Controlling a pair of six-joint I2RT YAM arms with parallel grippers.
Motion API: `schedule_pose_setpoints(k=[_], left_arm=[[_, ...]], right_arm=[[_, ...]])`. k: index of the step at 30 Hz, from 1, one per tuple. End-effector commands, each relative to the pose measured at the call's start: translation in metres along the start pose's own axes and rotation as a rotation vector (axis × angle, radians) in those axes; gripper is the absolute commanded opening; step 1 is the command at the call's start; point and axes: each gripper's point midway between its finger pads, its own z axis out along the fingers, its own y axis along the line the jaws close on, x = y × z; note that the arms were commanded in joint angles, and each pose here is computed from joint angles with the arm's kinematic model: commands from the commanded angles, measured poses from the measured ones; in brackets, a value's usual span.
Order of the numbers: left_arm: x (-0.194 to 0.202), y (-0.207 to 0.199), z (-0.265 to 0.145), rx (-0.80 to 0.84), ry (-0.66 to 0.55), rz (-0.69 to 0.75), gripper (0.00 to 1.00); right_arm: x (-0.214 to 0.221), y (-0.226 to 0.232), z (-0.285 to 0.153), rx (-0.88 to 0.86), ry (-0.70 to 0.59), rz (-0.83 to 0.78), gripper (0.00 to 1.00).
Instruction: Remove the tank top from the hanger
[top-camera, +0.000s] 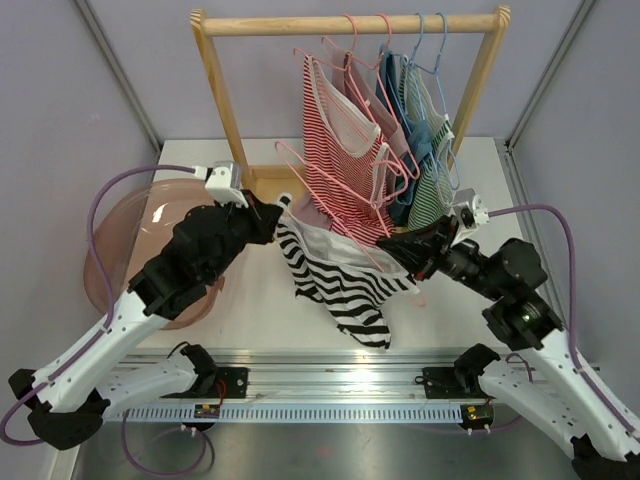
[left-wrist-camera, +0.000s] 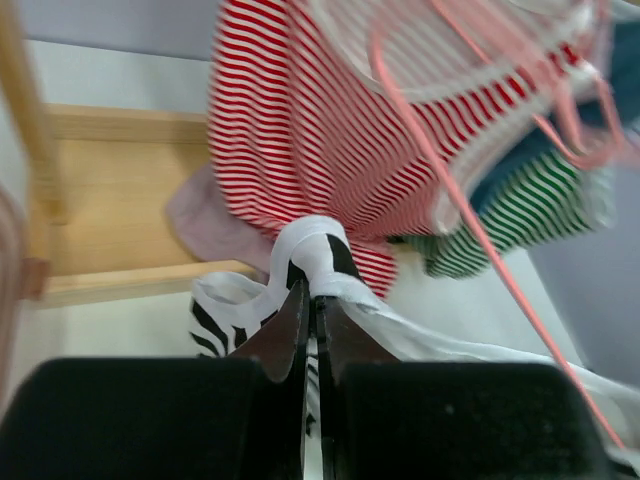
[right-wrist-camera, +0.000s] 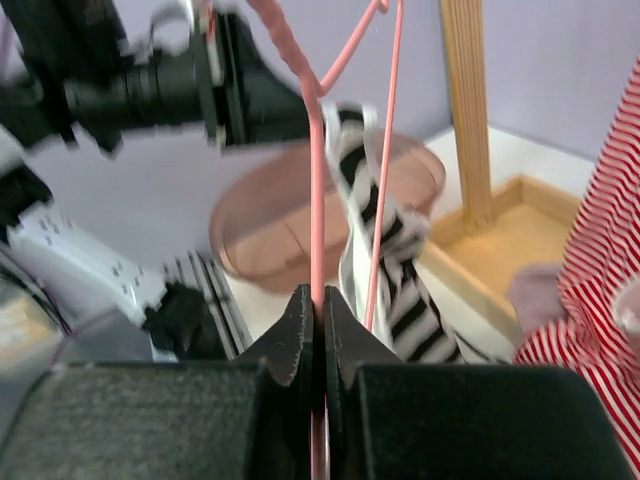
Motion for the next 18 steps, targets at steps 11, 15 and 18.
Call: schedule_pose_setpoints(k=[11, 15, 18], left_arm=[[0.099, -0.053, -0.013, 0.355, 0.182, 0.15, 0.0], [0.126, -0.01, -0.002, 0.138, 0.238, 0.135, 0.0], [0.136, 0.019, -0.005, 0.001, 0.267, 0.14, 0.02]], right_arm=[[-0.135, -0.002, 0.043, -0.092, -0.655, -0.075, 0.0], [-0.124, -0.046, 0.06, 0.145, -0.525, -0.029, 0.0], [-0.105, -0.06, 0.075, 0.243, -0.28, 0.028, 0.0]])
